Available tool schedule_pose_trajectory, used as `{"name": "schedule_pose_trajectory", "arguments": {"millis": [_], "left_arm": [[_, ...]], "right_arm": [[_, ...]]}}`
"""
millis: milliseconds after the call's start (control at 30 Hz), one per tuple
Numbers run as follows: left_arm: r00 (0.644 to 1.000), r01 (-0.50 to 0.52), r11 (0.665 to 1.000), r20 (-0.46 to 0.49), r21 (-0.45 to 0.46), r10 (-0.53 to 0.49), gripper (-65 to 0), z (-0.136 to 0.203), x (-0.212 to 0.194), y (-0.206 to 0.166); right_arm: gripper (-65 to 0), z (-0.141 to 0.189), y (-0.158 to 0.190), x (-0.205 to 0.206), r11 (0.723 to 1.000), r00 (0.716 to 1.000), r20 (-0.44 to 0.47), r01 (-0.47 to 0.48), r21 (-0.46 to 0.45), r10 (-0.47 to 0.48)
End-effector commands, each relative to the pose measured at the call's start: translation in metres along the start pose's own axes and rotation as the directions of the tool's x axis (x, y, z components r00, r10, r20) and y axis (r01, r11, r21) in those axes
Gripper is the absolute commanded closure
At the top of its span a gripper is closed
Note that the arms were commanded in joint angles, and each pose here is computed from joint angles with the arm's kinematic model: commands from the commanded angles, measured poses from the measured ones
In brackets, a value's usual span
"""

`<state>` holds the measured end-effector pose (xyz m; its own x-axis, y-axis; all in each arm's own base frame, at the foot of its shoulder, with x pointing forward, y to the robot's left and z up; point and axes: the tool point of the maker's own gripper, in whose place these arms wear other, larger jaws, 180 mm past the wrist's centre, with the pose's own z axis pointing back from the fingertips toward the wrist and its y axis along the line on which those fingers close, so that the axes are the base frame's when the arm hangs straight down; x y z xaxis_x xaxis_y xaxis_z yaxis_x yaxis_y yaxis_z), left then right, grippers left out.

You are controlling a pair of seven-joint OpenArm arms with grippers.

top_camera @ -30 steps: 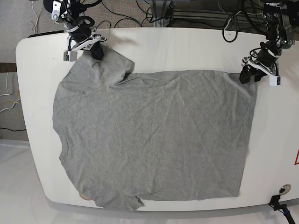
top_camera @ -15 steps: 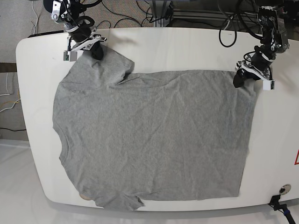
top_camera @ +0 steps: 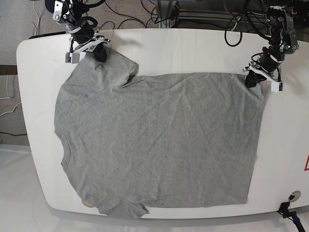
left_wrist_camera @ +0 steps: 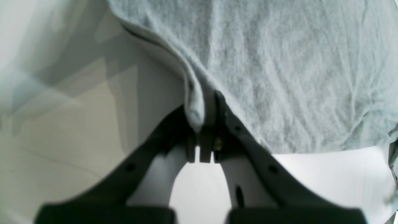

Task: Fold the T-shirt properly
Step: 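Position the left gripper on the opposite collar-side corner and grasp it, then lift both corners and fold the collar edge over onto the shirt body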

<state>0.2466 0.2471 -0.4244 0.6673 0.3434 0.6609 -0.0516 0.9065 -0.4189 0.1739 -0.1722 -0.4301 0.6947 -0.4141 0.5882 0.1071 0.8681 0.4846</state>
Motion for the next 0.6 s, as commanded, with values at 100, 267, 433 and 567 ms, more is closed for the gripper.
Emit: {"name": "schedule_pose_trajectory", "arguments": {"millis": [100, 267, 433, 567], "left_arm": [[0.999, 0.045, 0.999, -0.027, 0.004, -0.045, 0.0, 0.015, -0.008, -0.001], [0.994, 0.096, 0.995, -0.048, -0.017, -0.096, 0.0, 0.037, -0.02, -0.016], [0.989, 0.119, 0.992, -0.084, -0.03, -0.121, 0.0, 0.056, -0.038, -0.025], [0.982, 0.146, 0.989, -0.12, -0.02, -0.148, 0.0, 0.073, -0.047, -0.021]], "right_arm": [[0.0, 0.015, 0.008, 0.006, 0.999, 0.999, 0.01, -0.051, 0.004, 0.051], [0.0, 0.032, 0.023, 0.009, 0.996, 0.996, 0.025, -0.087, 0.023, 0.086], [0.0, 0.049, 0.021, 0.012, 0.995, 0.995, 0.035, -0.098, 0.0, 0.098], [0.0, 0.064, 0.011, 0.008, 0.994, 0.994, 0.024, -0.103, -0.037, 0.104]]}}
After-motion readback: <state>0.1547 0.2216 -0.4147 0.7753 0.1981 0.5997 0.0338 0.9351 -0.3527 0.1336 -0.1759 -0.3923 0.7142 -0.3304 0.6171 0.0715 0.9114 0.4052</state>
